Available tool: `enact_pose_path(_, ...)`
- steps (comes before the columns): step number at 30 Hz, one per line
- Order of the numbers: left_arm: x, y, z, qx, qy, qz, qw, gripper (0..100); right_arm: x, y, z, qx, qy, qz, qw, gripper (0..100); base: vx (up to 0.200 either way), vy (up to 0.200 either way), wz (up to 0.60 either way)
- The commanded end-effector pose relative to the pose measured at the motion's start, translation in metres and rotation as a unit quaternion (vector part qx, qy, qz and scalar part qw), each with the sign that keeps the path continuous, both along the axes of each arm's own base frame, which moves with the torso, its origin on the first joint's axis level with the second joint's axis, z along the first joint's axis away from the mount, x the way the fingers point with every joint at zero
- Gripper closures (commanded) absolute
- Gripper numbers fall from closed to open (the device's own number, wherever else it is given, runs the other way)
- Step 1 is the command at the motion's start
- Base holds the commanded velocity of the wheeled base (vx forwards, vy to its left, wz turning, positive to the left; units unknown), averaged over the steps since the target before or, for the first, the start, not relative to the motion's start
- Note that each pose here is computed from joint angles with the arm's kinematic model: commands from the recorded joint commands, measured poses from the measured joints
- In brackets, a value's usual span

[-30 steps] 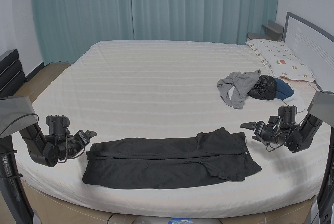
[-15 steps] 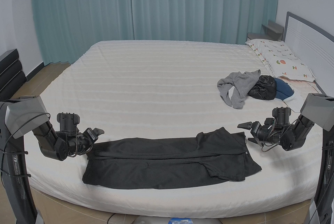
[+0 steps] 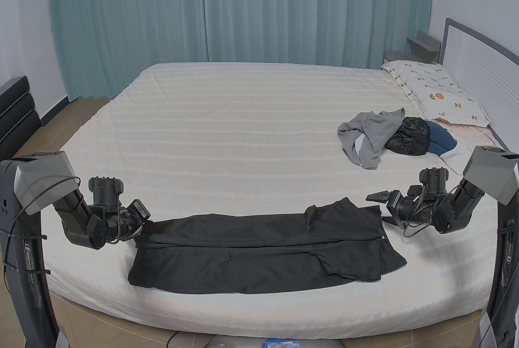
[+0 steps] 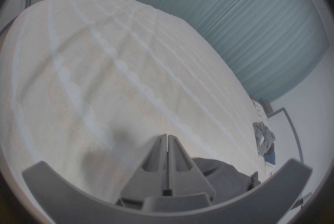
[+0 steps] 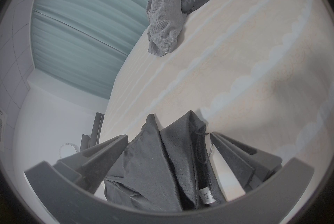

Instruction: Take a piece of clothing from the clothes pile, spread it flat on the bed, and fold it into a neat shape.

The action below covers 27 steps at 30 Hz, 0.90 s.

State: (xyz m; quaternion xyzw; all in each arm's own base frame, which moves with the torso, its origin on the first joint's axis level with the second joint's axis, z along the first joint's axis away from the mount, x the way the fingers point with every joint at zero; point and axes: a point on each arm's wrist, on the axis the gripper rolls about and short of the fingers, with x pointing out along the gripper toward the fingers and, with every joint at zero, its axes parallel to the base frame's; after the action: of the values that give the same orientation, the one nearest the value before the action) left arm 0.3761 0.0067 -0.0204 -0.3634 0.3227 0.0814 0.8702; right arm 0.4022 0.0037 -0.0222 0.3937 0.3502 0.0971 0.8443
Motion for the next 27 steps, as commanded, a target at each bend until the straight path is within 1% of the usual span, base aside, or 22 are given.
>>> enact_pose_path(1,0.0,0.006,-0.003,0.0,0.003,0.009,1.0,100,0.003,0.002,-0.004,0.001,0.003,0.002,1.0,0,0.0,0.0,0.0)
enact_pose_path(4,0.0,0.01,-0.002,-0.009,0.003,0.022,0.9997,100,0.003,0.001,-0.005,0.001,0.004,0.002,1.0,0,0.0,0.0,0.0)
enact_pose_path(6,0.002,0.014,0.0,-0.022,-0.006,0.037,0.9991,100,0.004,0.003,-0.011,0.001,0.009,0.003,1.0,0,0.0,0.0,0.0)
enact_pose_path(7,0.003,0.015,0.001,-0.026,-0.011,0.041,0.9987,100,0.005,0.003,-0.01,0.001,0.006,0.004,1.0,100,0.0,0.0,0.0)
enact_pose_path(17,0.001,0.016,0.001,-0.031,-0.016,0.046,0.9984,100,0.007,0.004,-0.011,0.004,0.004,-0.004,1.0,100,0.0,0.0,0.0)
enact_pose_path(23,0.0,0.017,0.004,-0.04,-0.017,0.054,0.9976,100,0.008,-0.006,-0.001,0.015,-0.005,-0.029,0.9994,100,0.0,0.0,0.0)
enact_pose_path(27,-0.001,0.016,0.003,-0.041,-0.015,0.052,0.9977,100,0.007,-0.008,-0.001,0.014,-0.012,-0.034,0.9993,100,0.0,0.0,0.0)
